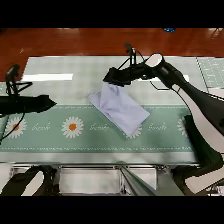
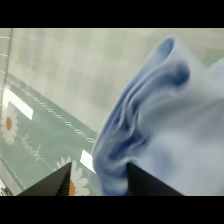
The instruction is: Fold the shirts.
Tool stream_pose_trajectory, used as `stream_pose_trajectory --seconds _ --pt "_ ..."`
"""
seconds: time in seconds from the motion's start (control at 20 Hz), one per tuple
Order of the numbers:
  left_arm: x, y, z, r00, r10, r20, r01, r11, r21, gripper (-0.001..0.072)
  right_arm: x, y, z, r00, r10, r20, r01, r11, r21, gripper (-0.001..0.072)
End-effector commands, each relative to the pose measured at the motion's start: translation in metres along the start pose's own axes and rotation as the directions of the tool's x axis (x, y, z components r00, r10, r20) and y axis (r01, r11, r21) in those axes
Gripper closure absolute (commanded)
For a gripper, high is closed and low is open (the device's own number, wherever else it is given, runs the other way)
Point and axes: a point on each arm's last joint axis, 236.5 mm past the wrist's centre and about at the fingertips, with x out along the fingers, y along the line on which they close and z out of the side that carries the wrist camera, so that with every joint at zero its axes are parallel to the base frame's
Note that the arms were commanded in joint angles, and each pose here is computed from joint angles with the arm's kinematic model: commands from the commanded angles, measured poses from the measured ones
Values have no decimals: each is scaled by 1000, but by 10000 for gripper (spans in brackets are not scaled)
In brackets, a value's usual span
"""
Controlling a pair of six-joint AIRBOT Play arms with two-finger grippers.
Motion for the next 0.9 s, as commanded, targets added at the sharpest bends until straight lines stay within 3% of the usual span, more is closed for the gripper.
stream_pose_trajectory --seconds 0.0,0.15,0.25,0.3,0.4,0.45,0.5,0.6,0.75,0.85 --pt "20 2 -5 1000 -15 21 16 1000 -27 687 6 -7 -4 999 -8 -32 8 1000 9 303" --pt "18 -6 -3 999 -42 27 43 998 -40 687 -62 -8 -16 991 -15 -134 18 1000 22 307" --pt "18 -7 -9 999 -47 1 47 998 -39 687 -132 -36 -27 964 -205 -172 204 979 -24 309" --pt "18 -7 -11 999 -50 -8 49 998 -39 687 -172 -61 -34 914 -370 -166 369 929 -38 309" --pt "18 -8 -15 998 -54 -25 53 998 -40 687 -256 -109 -54 735 -672 -89 674 738 -8 309" --pt "18 -9 -16 998 -55 -28 54 998 -39 687 -286 -126 -68 653 -756 -33 757 651 55 309" --pt "18 -9 -16 998 -55 -28 54 998 -39 687 -298 -136 -84 617 -787 18 780 614 124 309" --pt "18 -9 -16 998 -55 -28 54 998 -39 687 -287 -152 -121 632 -767 112 718 634 289 309" --pt "18 -9 -16 998 -55 -28 54 998 -39 687 -223 -160 -169 778 -600 187 456 743 490 309" --pt "18 -9 -16 998 -55 -28 54 998 -40 687 -185 -163 -193 850 -497 177 323 756 570 309"
